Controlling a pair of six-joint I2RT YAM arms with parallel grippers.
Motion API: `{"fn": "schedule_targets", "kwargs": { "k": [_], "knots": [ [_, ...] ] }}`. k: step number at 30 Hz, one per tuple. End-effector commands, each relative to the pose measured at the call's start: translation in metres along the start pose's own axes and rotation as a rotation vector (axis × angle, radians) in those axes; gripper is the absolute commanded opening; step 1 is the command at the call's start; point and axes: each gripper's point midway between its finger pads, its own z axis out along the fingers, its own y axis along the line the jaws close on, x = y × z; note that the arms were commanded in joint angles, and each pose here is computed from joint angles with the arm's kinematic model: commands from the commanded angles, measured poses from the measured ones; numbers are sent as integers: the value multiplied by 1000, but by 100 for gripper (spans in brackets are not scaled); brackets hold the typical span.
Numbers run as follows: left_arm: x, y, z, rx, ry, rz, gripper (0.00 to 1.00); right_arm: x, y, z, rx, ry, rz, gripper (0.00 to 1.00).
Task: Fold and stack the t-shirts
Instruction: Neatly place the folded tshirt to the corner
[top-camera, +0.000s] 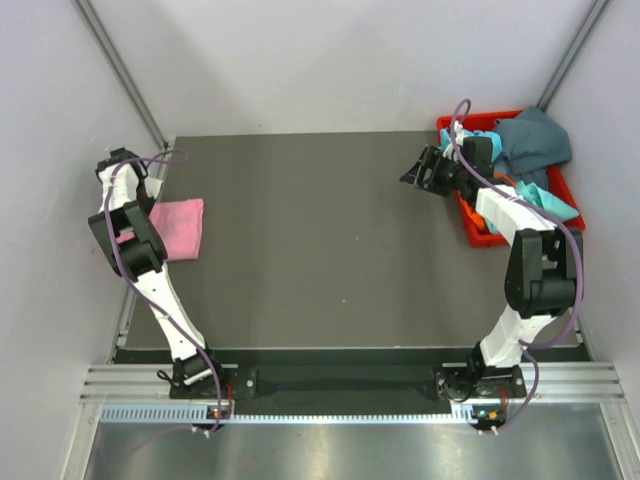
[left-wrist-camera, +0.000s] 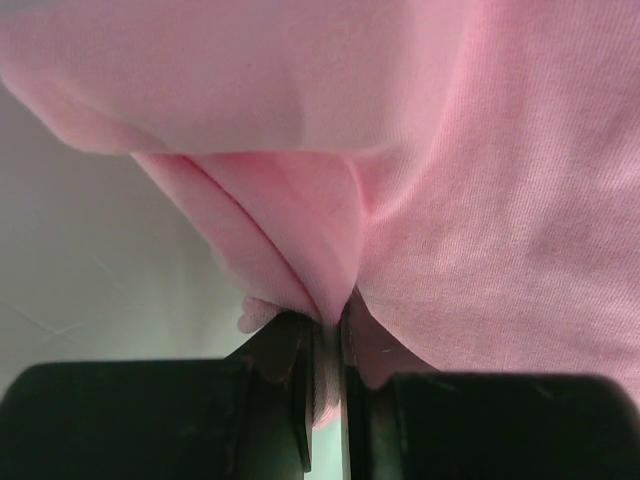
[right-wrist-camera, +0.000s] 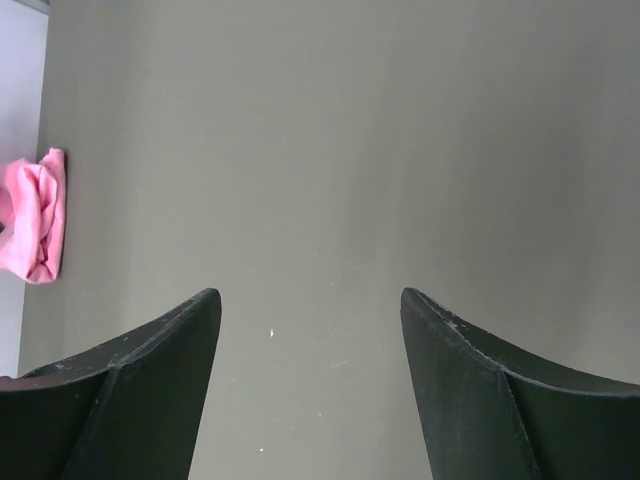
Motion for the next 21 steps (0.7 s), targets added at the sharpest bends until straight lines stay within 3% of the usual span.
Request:
{"fn": "schedule_targets", "kwargs": {
  "k": [1,21],
  "knots": [
    [-18,6,-13,-32,-66,-28,0,-25,19,-14,-36,-88,-59,72],
    [-26,-19,-30,-10,-95,-56,0,-23,18,-8,-44,-83,-49,72]
  ]
}}
